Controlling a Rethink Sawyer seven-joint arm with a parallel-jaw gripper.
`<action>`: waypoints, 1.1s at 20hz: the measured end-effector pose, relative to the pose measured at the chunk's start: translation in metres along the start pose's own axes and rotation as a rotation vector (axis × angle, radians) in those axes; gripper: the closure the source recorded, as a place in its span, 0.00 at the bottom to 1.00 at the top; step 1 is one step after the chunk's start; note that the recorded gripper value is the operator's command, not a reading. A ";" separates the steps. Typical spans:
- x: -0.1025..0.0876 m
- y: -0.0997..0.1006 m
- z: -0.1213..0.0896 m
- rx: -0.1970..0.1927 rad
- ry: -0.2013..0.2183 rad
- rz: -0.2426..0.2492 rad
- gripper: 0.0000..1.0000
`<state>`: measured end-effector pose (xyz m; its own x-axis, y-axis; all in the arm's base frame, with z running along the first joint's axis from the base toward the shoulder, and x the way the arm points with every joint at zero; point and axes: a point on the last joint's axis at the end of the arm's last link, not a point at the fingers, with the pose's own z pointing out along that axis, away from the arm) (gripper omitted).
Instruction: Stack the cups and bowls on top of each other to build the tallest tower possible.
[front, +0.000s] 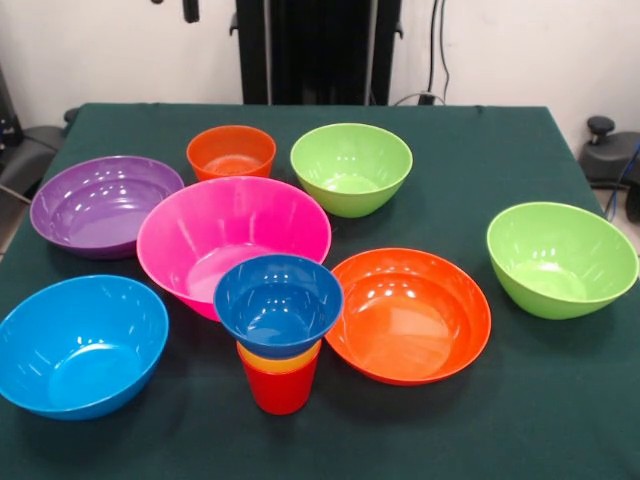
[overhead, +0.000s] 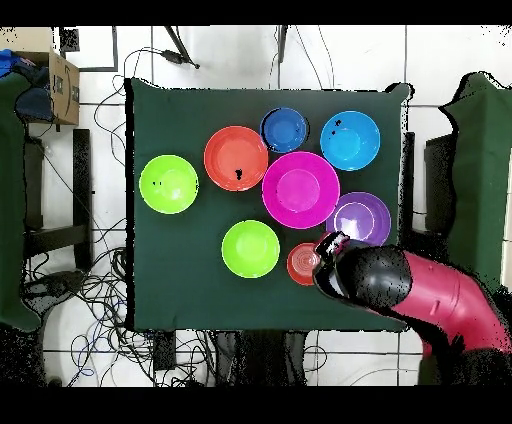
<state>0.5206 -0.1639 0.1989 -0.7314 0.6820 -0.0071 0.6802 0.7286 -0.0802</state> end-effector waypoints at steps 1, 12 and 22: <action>0.002 -0.003 0.004 -0.009 -0.010 0.004 0.00; 0.055 -0.016 0.045 -0.043 -0.032 -0.057 0.00; 0.094 -0.026 0.064 -0.036 -0.048 -0.162 0.00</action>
<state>0.4308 -0.1227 0.1369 -0.8326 0.5521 -0.0443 0.5538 0.8313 -0.0481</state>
